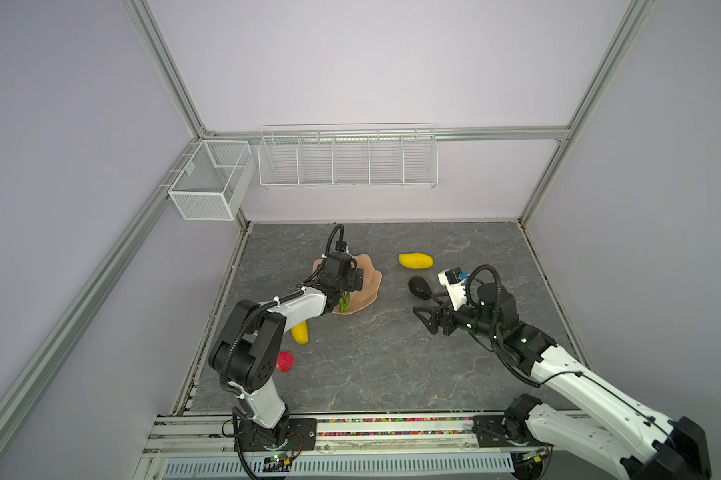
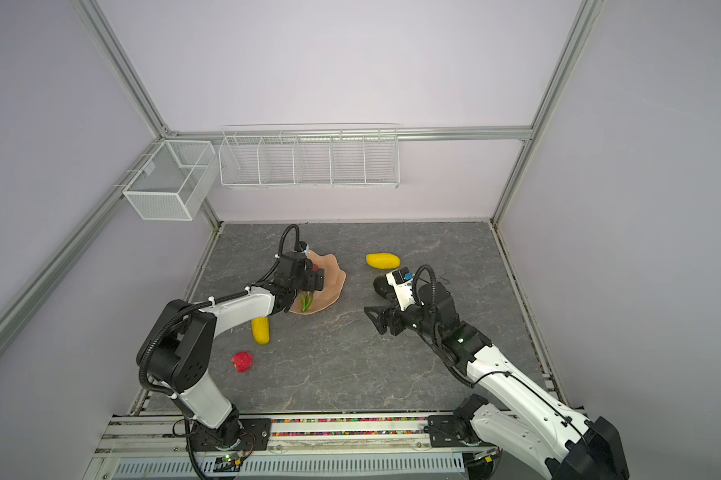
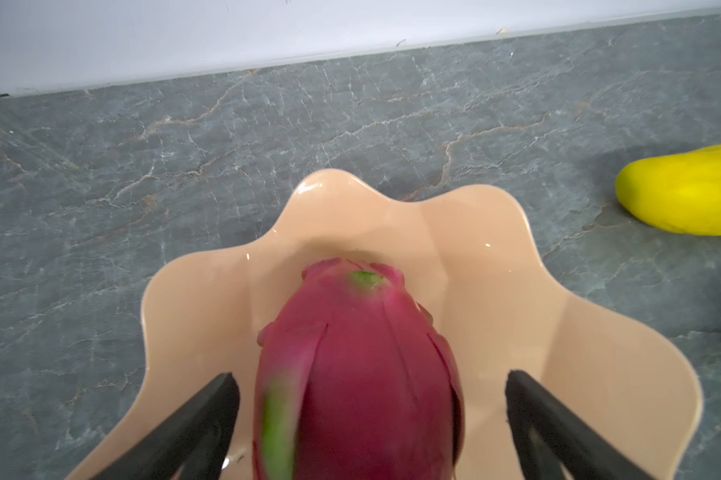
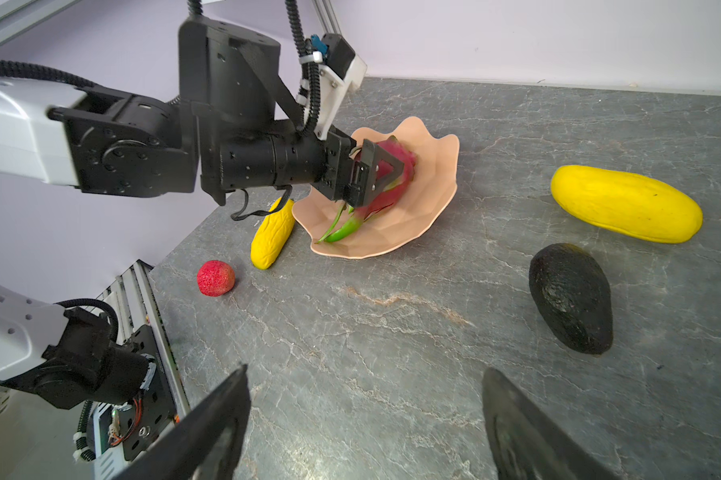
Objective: Place and organize the fake fruits in the fruit bowl
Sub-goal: 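Carry the dragon fruit into the peach bowl and release it, then move the left gripper to the yellow fruit beside the bowl and grasp it, then place the yellow fruit into the bowl beside the dragon fruit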
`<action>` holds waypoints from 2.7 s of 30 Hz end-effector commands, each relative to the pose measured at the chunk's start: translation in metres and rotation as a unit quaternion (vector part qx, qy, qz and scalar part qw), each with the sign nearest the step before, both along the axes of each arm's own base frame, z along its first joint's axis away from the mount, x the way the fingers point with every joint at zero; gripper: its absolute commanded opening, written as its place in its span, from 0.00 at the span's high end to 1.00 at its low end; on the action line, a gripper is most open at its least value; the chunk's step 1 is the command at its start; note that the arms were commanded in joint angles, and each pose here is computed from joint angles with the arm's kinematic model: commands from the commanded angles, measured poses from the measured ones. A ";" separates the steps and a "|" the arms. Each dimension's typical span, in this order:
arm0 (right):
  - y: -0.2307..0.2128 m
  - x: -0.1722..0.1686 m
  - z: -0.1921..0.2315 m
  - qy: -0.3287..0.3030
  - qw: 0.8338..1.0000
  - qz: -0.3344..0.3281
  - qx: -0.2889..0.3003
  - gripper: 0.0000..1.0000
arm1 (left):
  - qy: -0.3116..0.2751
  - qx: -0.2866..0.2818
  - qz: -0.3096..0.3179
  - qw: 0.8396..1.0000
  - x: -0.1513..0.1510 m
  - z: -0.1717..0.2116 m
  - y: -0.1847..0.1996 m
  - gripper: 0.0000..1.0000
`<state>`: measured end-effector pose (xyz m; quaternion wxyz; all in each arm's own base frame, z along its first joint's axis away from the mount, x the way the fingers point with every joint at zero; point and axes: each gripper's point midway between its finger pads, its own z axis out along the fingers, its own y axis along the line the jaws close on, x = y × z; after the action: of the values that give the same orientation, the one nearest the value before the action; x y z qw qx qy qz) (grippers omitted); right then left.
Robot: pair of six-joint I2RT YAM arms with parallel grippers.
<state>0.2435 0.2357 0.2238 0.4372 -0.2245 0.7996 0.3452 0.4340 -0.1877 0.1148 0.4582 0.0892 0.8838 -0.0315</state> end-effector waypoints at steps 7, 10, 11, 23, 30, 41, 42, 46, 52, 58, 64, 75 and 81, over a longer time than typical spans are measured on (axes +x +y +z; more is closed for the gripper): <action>0.021 -0.012 -0.008 -0.001 0.998 0.053 -0.020 0.12 | -0.042 -0.023 0.103 0.993 -0.042 0.069 0.055 0.00; 0.043 -0.021 -0.004 -0.009 0.996 0.087 -0.020 0.12 | -0.019 -0.019 0.186 0.982 -0.078 0.054 0.095 0.04; 0.052 -0.025 -0.001 -0.010 0.995 0.100 -0.016 0.12 | -0.004 -0.018 0.206 0.978 -0.091 0.046 0.105 0.05; 0.104 -0.045 -0.015 0.012 0.983 0.181 -0.002 0.12 | 0.097 -0.032 0.256 0.961 -0.143 -0.013 0.136 0.12; 0.097 -0.047 -0.019 0.010 0.984 0.175 -0.016 0.12 | 0.165 -0.058 0.287 0.942 -0.139 -0.050 0.142 0.18; 0.096 -0.047 -0.021 0.009 0.984 0.176 -0.026 0.12 | 0.196 -0.040 0.314 0.928 -0.134 -0.074 0.143 0.27; 0.095 -0.047 -0.021 0.009 0.984 0.176 -0.028 0.12 | 0.200 -0.038 0.321 0.925 -0.135 -0.077 0.145 0.31; 0.094 -0.046 -0.023 0.007 0.984 0.173 -0.033 0.12 | 0.210 -0.038 0.327 0.921 -0.136 -0.085 0.145 0.40; 0.092 -0.044 -0.019 0.007 0.985 0.169 -0.031 0.12 | 0.204 -0.030 0.327 0.922 -0.136 -0.065 0.148 0.57; 0.069 -0.016 -0.021 0.056 0.992 0.112 0.020 0.12 | 0.186 -0.022 0.303 0.934 -0.136 -0.023 0.148 0.62; 0.044 0.001 -0.027 0.065 0.995 0.068 0.014 0.11 | 0.132 -0.058 0.204 0.968 -0.118 0.023 0.094 0.64; 0.034 -0.005 -0.025 0.065 0.996 0.058 0.014 0.12 | 0.125 -0.002 0.192 0.973 -0.060 0.014 0.060 0.61; 0.027 -0.007 -0.024 0.059 0.997 0.049 0.003 0.12 | 0.142 -0.031 0.213 0.966 -0.051 -0.012 0.060 0.61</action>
<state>0.2395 0.2693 0.2057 0.3760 -0.2438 0.8038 0.3912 0.3752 -0.1299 0.0998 0.3127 -0.0950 0.9444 0.0360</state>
